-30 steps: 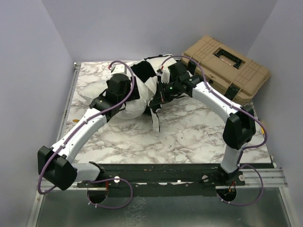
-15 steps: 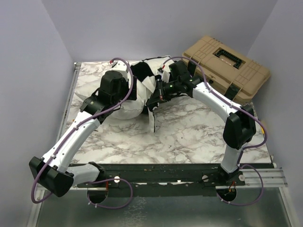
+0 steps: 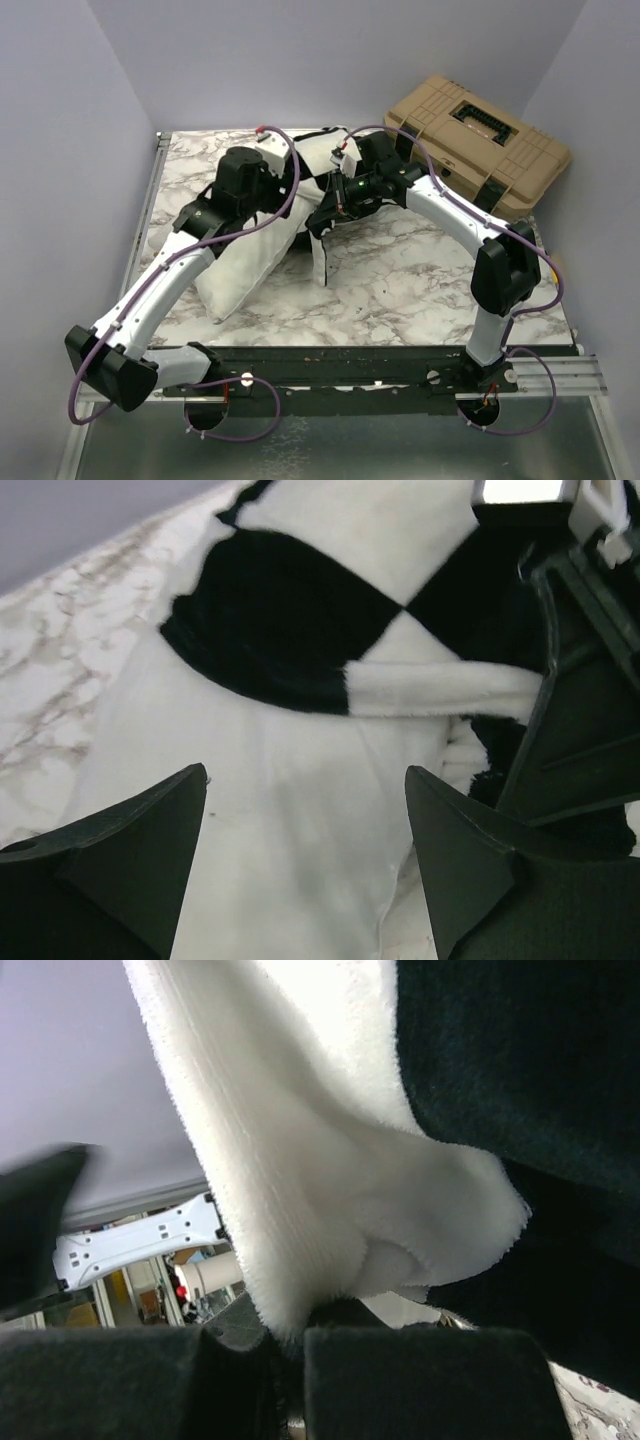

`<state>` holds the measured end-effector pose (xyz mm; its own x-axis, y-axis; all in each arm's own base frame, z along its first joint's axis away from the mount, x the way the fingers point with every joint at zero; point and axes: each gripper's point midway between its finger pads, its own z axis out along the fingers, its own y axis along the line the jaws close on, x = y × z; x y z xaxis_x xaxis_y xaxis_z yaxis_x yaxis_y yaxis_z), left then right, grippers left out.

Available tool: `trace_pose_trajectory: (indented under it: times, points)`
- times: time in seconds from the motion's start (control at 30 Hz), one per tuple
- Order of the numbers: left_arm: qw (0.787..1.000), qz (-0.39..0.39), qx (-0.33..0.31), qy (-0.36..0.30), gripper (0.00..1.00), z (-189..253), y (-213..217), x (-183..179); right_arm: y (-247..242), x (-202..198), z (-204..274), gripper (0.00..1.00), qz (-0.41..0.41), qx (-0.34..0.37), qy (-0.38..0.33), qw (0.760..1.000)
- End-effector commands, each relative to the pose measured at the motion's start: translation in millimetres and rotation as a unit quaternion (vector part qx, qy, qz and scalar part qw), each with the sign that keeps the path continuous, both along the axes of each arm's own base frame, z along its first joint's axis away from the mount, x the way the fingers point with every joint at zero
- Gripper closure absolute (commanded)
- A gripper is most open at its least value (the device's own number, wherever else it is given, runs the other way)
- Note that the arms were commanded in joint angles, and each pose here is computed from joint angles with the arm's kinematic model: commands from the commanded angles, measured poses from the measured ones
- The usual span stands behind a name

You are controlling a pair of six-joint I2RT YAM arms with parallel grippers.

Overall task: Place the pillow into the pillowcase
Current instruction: Stuff the pillow into the pillowcase.

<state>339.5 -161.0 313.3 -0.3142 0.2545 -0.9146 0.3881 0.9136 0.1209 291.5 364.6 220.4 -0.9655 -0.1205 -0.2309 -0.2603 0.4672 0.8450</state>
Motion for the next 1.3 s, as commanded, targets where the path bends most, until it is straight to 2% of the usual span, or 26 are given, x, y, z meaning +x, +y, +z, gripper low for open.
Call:
trace_pose_trajectory:
  times: [0.0,0.13,0.2,0.23,0.3,0.33,0.37,0.53,0.63,0.8,1.03,1.13,1.17,1.27]
  points:
    - [0.992,-0.070,-0.014,0.105,0.20,-78.0,-31.0,-12.1,5.5,-12.7,30.5,1.00,0.024,0.047,-0.006,0.999]
    - [0.986,-0.082,-0.060,0.133,0.22,-118.5,-48.6,-9.0,6.6,-12.4,35.2,1.00,0.022,0.055,-0.004,0.998]
    - [0.986,-0.069,-0.078,0.128,0.29,-130.9,-52.0,1.6,7.8,-12.9,40.1,1.00,0.026,0.061,-0.004,0.998]
    - [0.988,-0.058,-0.084,0.119,0.40,-134.7,-52.1,9.5,8.4,-13.7,43.3,1.00,0.028,0.065,-0.002,0.998]
    - [0.990,-0.030,-0.103,0.094,0.69,-132.3,-52.5,29.6,9.8,-17.1,52.5,1.00,0.039,0.080,0.000,0.996]
    - [0.990,-0.023,-0.119,0.078,0.88,-124.3,-55.0,40.3,10.5,-19.7,57.7,1.00,0.048,0.090,0.002,0.995]
    - [0.989,-0.020,-0.135,0.061,1.00,-113.9,-58.5,50.3,11.2,-22.1,63.6,1.00,0.056,0.101,0.003,0.993]
    - [0.967,-0.034,-0.246,-0.056,1.00,-30.1,-80.6,81.0,8.2,-39.1,94.7,1.00,0.104,0.144,-0.004,0.984]
    - [0.950,-0.034,-0.292,-0.102,1.00,-1.1,-84.0,88.9,5.1,-47.4,105.9,1.00,0.127,0.160,-0.014,0.979]
    - [0.941,-0.044,-0.319,-0.102,1.00,-15.4,-93.9,93.8,4.3,-56.8,126.2,1.00,0.159,0.193,-0.043,0.967]
    - [0.920,0.004,-0.381,-0.097,1.00,-56.6,-86.3,101.8,7.7,-86.7,151.2,1.00,0.230,0.227,-0.065,0.944]
    - [0.907,0.020,-0.407,-0.105,1.00,-56.4,-84.2,108.2,6.3,-100.0,131.0,1.00,0.240,0.197,-0.046,0.950]
    - [0.902,0.021,-0.418,-0.110,1.00,-53.5,-84.1,108.9,1.3,-103.5,112.9,1.00,0.227,0.157,-0.021,0.961]
    - [0.896,0.007,-0.430,-0.112,1.00,-48.1,-88.0,106.4,-15.4,-98.9,49.2,1.00,0.206,0.038,-0.032,0.977]
